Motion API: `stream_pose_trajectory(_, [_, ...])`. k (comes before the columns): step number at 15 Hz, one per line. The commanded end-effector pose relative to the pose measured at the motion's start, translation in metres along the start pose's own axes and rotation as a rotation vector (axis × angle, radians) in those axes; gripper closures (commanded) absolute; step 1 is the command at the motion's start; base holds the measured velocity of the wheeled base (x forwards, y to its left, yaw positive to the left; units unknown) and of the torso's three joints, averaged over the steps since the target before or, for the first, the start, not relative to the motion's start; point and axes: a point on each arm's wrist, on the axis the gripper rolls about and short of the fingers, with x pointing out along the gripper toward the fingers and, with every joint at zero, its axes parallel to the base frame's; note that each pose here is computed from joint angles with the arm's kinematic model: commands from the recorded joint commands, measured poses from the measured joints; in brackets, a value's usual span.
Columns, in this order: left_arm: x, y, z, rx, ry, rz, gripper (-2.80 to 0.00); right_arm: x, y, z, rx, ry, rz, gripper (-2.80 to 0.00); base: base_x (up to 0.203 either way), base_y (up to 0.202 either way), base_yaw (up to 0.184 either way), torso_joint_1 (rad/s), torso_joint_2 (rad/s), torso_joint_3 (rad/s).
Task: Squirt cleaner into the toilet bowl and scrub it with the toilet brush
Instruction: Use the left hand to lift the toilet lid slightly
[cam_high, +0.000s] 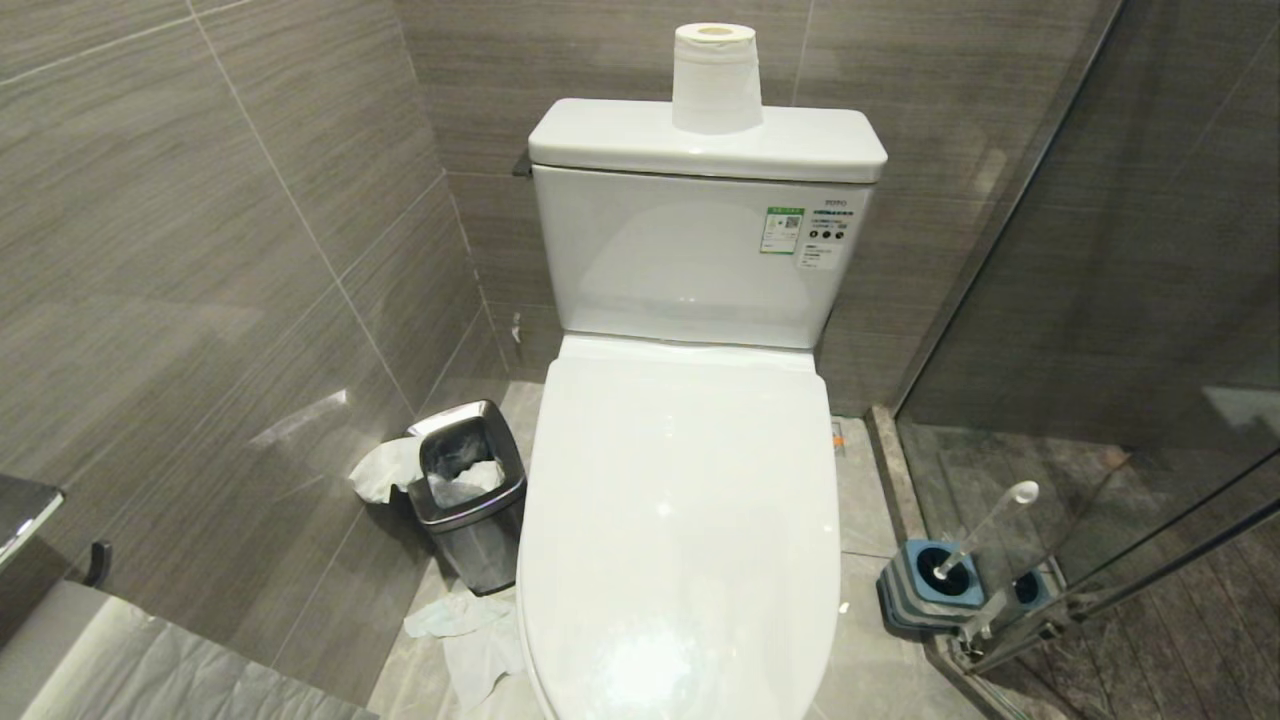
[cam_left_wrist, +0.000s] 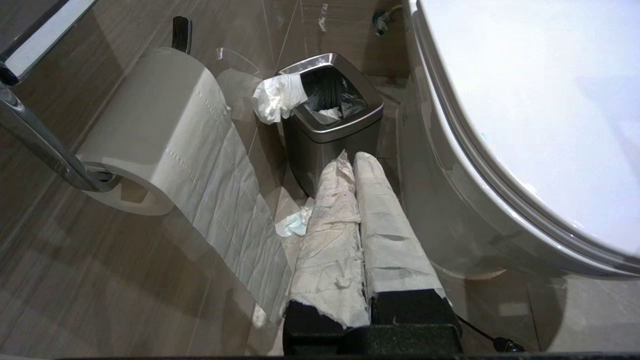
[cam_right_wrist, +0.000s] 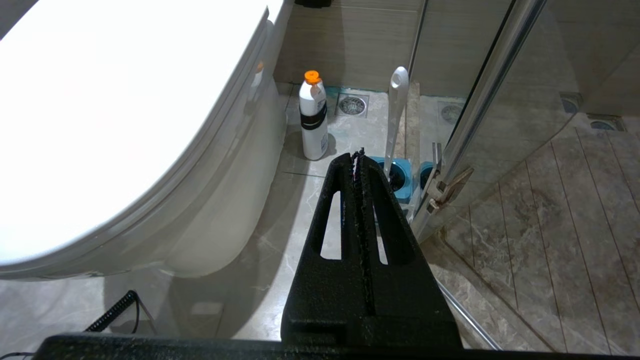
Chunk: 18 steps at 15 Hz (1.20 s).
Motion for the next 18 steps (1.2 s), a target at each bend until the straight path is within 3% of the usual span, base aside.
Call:
stream_pose_trajectory(1, [0.0003, 0.0000, -0.0008, 0.000, 0.004, 0.000, 0.00, 0.0000, 0.0000, 0.0000, -0.003, 0.001, 0.002, 0.00, 0.000, 0.000, 0.000, 0.000, 0.00, 0.000])
stream_pose_trajectory(18, [0.0002, 0.0000, -0.0004, -0.005, 0.003, 0.000, 0.00, -0.0001, 0.0000, 0.0003, -0.003, 0.000, 0.000, 0.00, 0.000, 0.000, 0.000, 0.000, 0.00, 0.000])
